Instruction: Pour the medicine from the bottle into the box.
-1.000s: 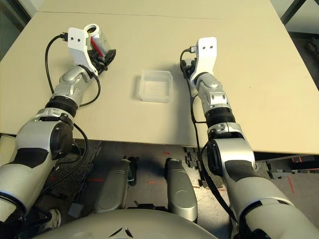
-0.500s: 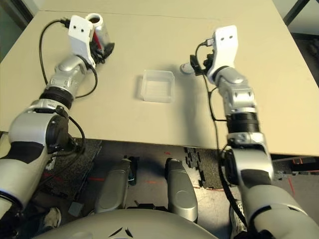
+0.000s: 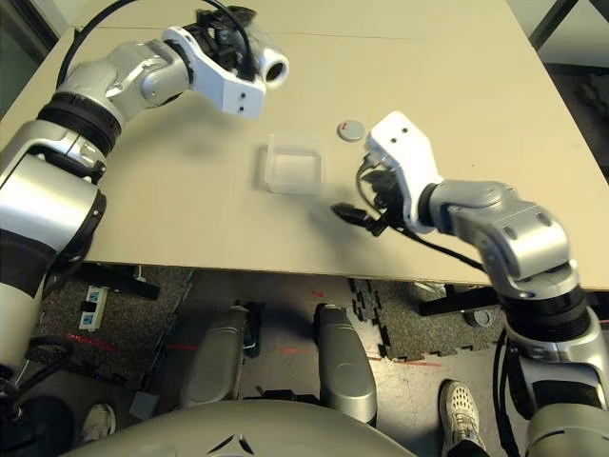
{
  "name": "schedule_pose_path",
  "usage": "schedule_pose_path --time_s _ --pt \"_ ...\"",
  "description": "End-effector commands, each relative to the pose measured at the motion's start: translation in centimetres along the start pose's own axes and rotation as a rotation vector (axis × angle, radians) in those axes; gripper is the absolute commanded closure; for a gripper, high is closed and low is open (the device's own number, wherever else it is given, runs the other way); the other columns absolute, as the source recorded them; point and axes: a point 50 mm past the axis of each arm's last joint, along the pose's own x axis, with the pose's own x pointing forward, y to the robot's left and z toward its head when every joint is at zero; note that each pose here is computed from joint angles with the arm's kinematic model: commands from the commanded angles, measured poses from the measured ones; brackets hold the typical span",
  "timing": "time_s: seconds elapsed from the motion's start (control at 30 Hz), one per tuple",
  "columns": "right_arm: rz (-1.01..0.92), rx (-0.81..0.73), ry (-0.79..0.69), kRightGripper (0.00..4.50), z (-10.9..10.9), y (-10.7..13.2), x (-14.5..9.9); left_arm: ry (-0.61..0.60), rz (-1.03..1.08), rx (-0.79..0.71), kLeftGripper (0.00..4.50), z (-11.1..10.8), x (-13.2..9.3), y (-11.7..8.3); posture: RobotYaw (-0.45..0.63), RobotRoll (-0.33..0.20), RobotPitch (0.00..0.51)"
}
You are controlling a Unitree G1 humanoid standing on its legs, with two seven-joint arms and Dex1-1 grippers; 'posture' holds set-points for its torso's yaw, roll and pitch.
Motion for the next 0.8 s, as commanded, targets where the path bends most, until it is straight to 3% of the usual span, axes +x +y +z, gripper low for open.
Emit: schedule_pose_path --time_s 0.03,0.53,0.8 --pt "-0.003 -0.017 -0.013 0.0 0.4 0.1 1.0 -0.04 -0.033 0.138 1.79 0.1 0.0 -0.3 -0.05 0.0 0.143" --pt "-0.023 -0.015 -0.058 0.0 1.0 -0.4 2.3 -0.033 0.0 0.182 1.79 0.0 0.5 0.7 -0.04 0.0 0.139" --pt "-0.02 -0.022 -0.045 0.0 0.9 -0.5 2.5 -0.178 0.055 0.342 1.79 3.2 2.3 1.4 -0.03 0.0 0.139"
